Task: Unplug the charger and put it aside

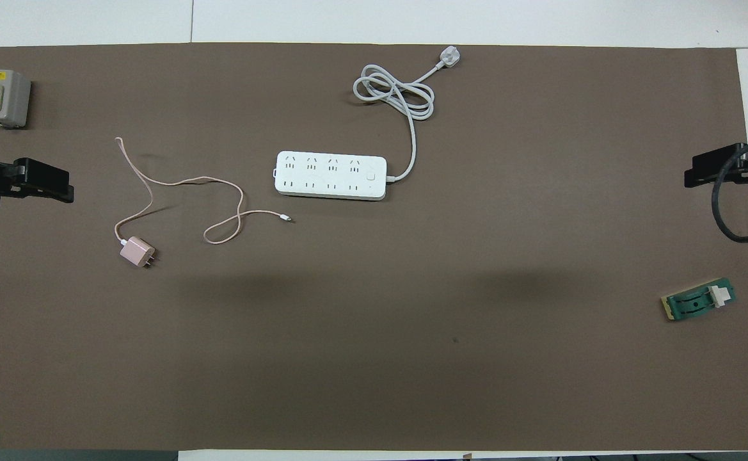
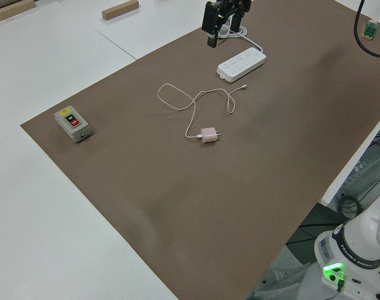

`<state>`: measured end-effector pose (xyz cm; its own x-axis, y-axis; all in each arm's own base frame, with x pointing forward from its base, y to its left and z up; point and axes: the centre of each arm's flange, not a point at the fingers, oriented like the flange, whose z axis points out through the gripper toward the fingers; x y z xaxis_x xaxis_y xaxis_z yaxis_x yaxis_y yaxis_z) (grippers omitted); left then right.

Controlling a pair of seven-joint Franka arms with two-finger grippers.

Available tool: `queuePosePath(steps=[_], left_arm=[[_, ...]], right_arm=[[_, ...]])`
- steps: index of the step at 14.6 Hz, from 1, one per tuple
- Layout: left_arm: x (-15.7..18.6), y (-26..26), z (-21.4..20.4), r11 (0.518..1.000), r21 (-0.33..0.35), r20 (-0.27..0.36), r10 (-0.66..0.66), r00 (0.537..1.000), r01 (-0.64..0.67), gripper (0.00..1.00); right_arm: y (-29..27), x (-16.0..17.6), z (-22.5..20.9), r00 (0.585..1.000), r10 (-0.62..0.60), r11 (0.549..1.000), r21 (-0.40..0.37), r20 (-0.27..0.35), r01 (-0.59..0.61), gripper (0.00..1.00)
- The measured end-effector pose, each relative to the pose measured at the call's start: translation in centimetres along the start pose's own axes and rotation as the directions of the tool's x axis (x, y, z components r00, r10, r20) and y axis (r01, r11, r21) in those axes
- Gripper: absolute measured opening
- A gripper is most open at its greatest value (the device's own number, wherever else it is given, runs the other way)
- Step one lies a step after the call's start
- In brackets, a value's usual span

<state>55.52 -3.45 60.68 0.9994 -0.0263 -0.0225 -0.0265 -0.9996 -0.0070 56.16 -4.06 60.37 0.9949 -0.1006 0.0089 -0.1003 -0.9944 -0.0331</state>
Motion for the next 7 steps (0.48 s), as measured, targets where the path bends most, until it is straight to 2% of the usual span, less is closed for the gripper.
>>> queuePosePath(steps=[7], left_arm=[[0.0,0.0,0.0,1.0,0.0,0.0,0.0,1.0,0.0,1.0]], right_arm=[[0.13,0.0,-0.01,1.0,0.002,1.0,0.0,0.0,-0.002,1.0]])
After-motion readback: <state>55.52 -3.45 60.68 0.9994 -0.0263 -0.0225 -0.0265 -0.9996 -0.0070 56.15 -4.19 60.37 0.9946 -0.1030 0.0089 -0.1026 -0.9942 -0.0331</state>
